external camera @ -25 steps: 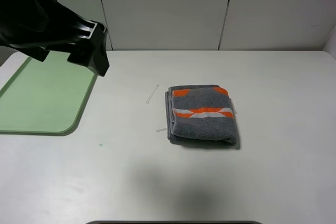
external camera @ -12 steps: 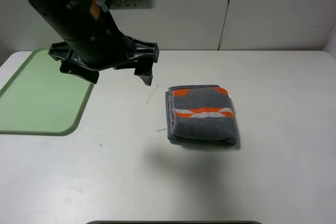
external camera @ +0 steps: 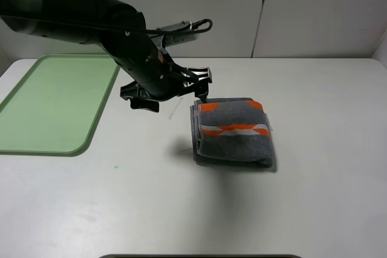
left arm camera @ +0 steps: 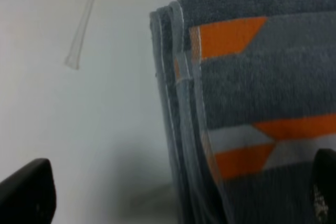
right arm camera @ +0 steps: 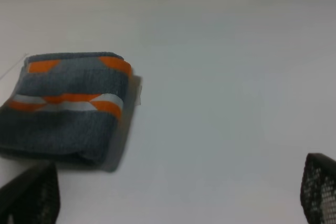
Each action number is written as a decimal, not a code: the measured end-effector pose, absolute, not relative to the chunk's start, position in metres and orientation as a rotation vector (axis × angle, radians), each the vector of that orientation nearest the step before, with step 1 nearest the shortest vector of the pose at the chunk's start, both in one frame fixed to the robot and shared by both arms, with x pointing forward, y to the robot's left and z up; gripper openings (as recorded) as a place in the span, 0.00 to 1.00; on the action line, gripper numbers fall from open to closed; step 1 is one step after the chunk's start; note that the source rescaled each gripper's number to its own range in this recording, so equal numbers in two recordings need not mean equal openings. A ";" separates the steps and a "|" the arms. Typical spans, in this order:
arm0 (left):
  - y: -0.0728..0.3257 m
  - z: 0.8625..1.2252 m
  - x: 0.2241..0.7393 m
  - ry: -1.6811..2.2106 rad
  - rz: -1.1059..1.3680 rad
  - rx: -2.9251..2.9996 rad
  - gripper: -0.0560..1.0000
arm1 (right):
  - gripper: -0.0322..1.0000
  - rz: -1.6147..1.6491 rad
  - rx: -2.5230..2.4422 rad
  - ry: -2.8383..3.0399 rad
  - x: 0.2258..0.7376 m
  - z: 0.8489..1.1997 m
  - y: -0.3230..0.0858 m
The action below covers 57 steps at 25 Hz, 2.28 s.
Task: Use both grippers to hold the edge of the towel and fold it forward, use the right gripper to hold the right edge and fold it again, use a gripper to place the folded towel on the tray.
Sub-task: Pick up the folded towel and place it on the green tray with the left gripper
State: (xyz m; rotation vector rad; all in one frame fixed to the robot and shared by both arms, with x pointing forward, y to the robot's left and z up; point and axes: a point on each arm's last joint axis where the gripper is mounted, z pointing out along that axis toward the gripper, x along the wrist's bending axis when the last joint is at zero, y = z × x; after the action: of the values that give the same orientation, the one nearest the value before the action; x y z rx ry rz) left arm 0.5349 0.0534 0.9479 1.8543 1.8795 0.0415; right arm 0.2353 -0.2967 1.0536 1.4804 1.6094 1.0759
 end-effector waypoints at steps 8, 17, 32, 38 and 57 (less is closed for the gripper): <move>0.044 0.910 0.541 1.974 -0.047 1.764 0.97 | 1.00 1.076 1.480 1.609 0.235 1.054 -0.297; 0.038 0.884 0.548 1.976 -0.050 1.712 0.97 | 1.00 1.076 1.480 1.609 0.235 1.054 -0.297; 0.019 0.869 0.569 1.886 -0.026 1.745 0.96 | 1.00 1.075 1.481 1.610 0.235 1.054 -0.297; 0.007 0.866 0.571 1.845 -0.023 1.751 0.96 | 1.00 1.075 1.481 1.610 0.235 1.054 -0.297; 0.004 0.855 0.565 1.834 -0.024 1.863 0.49 | 1.00 1.076 1.480 1.609 0.235 1.054 -0.297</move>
State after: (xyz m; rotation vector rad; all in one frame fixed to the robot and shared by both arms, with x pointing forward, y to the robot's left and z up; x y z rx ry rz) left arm 0.5647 0.0043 0.8545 1.8629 1.8340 -0.0244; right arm 0.2353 -0.2967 1.0536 1.4804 1.6094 1.0759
